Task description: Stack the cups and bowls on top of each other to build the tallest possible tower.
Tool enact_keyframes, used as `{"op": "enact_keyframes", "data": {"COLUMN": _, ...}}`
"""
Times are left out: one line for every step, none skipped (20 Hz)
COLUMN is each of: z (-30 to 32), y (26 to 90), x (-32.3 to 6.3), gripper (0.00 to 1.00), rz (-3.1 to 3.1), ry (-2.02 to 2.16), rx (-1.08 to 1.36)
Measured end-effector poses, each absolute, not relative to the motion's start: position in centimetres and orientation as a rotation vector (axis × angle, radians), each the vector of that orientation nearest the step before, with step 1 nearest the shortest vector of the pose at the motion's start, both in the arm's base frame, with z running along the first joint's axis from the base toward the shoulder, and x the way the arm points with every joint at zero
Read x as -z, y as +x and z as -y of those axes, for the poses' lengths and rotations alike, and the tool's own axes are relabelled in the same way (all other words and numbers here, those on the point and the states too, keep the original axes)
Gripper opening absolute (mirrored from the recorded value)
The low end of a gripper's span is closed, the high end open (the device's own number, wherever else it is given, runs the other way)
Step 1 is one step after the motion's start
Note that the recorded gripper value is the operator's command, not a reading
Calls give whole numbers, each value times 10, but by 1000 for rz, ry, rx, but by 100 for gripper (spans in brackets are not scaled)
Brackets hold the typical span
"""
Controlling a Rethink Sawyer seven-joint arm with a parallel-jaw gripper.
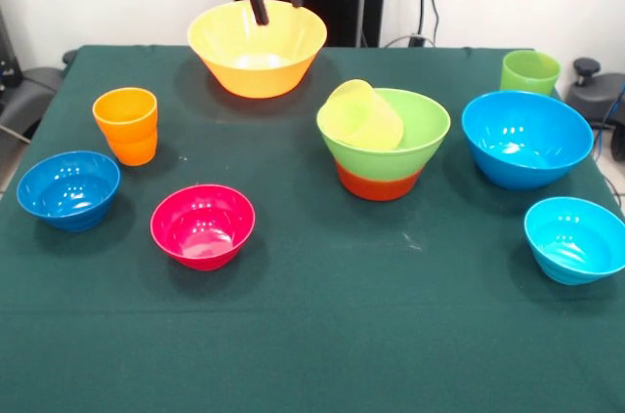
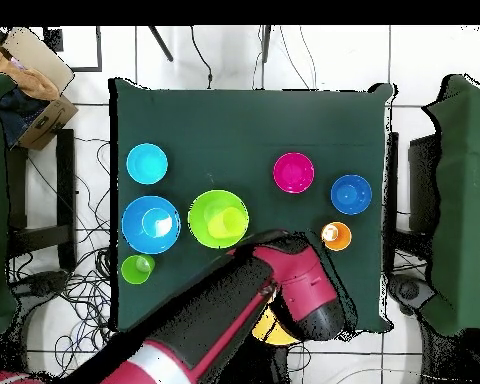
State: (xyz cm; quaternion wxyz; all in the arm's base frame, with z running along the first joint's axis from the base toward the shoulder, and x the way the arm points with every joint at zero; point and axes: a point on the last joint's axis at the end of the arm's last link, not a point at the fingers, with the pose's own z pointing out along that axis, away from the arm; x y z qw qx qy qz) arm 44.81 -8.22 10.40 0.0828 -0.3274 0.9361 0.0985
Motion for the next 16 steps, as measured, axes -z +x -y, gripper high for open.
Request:
{"op": "enact_keyframes", "data": {"z": 83, "y": 447, "x": -101, "gripper": 100, "rz": -2789, "ry": -973, "rx": -296}}
{"op": "enact_keyframes", "data": {"z": 85, "y": 445, "x": -98, "gripper": 100, "rz": -2782, "ry": -969, "rx": -297}}
{"op": "enact_keyframes", "data": {"z": 89, "y": 439, "x": -89, "gripper": 100, "rz": -2755, "ry": -976, "rx": -297}}
{"op": "enact_keyframes", "data": {"z": 90, "y": 438, "x": -87, "gripper": 100, "rz": -2748, "ry": -982, "rx": -295}}
{"op": "enact_keyframes", "data": {"z": 90, "y": 437, "x": -85, "gripper": 100, "rz": -2741, "ry": -990, "rx": -295}}
{"op": "enact_keyframes", "data": {"z": 91, "y": 436, "x": -84, "gripper": 100, "rz": -2734, "ry": -998, "rx": -294}}
{"op": "enact_keyframes", "data": {"z": 91, "y": 433, "x": -80, "gripper": 100, "rz": -2716, "ry": -1027, "rx": -294}}
{"op": "enact_keyframes", "data": {"z": 90, "y": 432, "x": -79, "gripper": 100, "rz": -2705, "ry": -1048, "rx": -295}}
{"op": "enact_keyframes", "data": {"z": 89, "y": 431, "x": -78, "gripper": 100, "rz": -2699, "ry": -1059, "rx": -296}}
{"op": "enact_keyframes", "data": {"z": 89, "y": 430, "x": -78, "gripper": 100, "rz": -2693, "ry": -1070, "rx": -297}}
{"op": "enact_keyframes", "data": {"z": 88, "y": 429, "x": -77, "gripper": 100, "rz": -2684, "ry": -1086, "rx": -297}}
{"op": "enact_keyframes", "data": {"z": 87, "y": 428, "x": -76, "gripper": 100, "rz": -2675, "ry": -1099, "rx": -297}}
{"op": "enact_keyframes", "data": {"z": 86, "y": 428, "x": -75, "gripper": 100, "rz": -2668, "ry": -1102, "rx": -296}}
{"op": "enact_keyframes", "data": {"z": 85, "y": 428, "x": -75, "gripper": 100, "rz": -2662, "ry": -1101, "rx": -294}}
{"op": "enact_keyframes", "data": {"z": 85, "y": 428, "x": -74, "gripper": 100, "rz": -2653, "ry": -1099, "rx": -292}}
{"op": "enact_keyframes", "data": {"z": 84, "y": 428, "x": -73, "gripper": 100, "rz": -2646, "ry": -1094, "rx": -289}}
